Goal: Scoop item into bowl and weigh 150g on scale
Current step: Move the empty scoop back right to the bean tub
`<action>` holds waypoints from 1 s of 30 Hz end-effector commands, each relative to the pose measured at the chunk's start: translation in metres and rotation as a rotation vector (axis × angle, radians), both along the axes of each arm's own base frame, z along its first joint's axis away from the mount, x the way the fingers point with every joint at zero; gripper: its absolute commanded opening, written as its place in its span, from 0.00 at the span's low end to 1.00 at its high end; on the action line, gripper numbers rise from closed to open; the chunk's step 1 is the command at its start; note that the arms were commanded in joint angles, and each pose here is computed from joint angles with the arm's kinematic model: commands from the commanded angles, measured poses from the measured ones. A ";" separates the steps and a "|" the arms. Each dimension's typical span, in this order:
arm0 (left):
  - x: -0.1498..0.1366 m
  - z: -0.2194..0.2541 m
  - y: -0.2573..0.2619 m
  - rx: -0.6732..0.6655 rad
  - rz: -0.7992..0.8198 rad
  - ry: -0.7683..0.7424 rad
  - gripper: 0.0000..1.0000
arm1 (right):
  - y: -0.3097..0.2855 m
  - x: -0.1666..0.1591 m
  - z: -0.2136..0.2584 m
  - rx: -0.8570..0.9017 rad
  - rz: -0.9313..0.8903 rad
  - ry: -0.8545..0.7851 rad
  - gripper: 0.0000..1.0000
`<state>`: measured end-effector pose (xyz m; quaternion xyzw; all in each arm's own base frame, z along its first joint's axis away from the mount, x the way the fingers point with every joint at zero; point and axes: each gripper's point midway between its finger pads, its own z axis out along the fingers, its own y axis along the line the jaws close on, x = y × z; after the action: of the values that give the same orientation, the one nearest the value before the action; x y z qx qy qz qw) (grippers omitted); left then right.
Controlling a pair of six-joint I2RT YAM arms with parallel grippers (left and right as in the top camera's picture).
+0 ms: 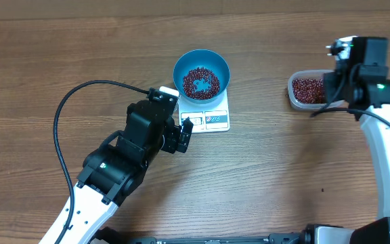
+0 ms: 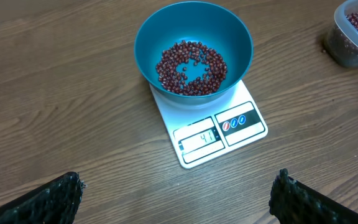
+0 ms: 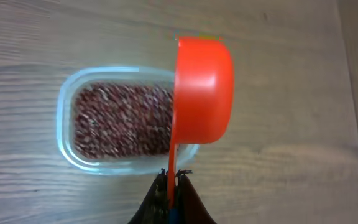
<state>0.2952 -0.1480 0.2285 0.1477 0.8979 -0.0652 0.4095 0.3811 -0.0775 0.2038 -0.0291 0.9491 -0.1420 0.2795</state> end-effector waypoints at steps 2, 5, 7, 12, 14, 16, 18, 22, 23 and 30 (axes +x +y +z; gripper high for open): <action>0.001 -0.002 0.000 0.009 0.006 0.001 0.99 | -0.012 -0.006 -0.011 0.036 -0.066 0.034 0.04; 0.001 -0.002 0.000 0.009 0.006 0.001 1.00 | -0.011 -0.005 -0.019 0.067 -0.056 0.050 0.04; 0.001 -0.002 0.000 0.009 0.006 0.001 0.99 | -0.007 -0.003 -0.024 0.089 -0.043 0.061 0.04; 0.001 -0.002 0.000 0.009 0.006 0.001 0.99 | -0.002 0.001 -0.044 0.125 -0.027 0.109 0.04; 0.001 -0.002 0.000 0.009 0.006 0.001 1.00 | 0.004 0.003 -0.053 0.145 0.007 0.134 0.04; 0.001 -0.002 0.000 0.009 0.006 0.001 1.00 | 0.006 0.005 -0.062 0.159 0.015 0.157 0.04; 0.001 -0.002 0.000 0.009 0.006 0.001 1.00 | 0.006 0.005 -0.074 0.164 0.013 0.187 0.04; 0.001 -0.002 0.000 0.009 0.006 0.001 1.00 | 0.004 0.006 -0.093 0.166 0.006 0.238 0.04; 0.001 -0.002 0.000 0.009 0.006 0.001 1.00 | 0.004 0.006 -0.098 0.165 0.003 0.251 0.04; 0.001 -0.002 0.000 0.009 0.006 0.001 1.00 | -0.008 0.006 -0.118 0.114 -0.029 0.304 0.04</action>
<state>0.2952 -0.1480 0.2285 0.1477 0.8979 -0.0652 0.4095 0.3870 -0.0770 0.0905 -0.0233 0.9876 -0.0660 0.1406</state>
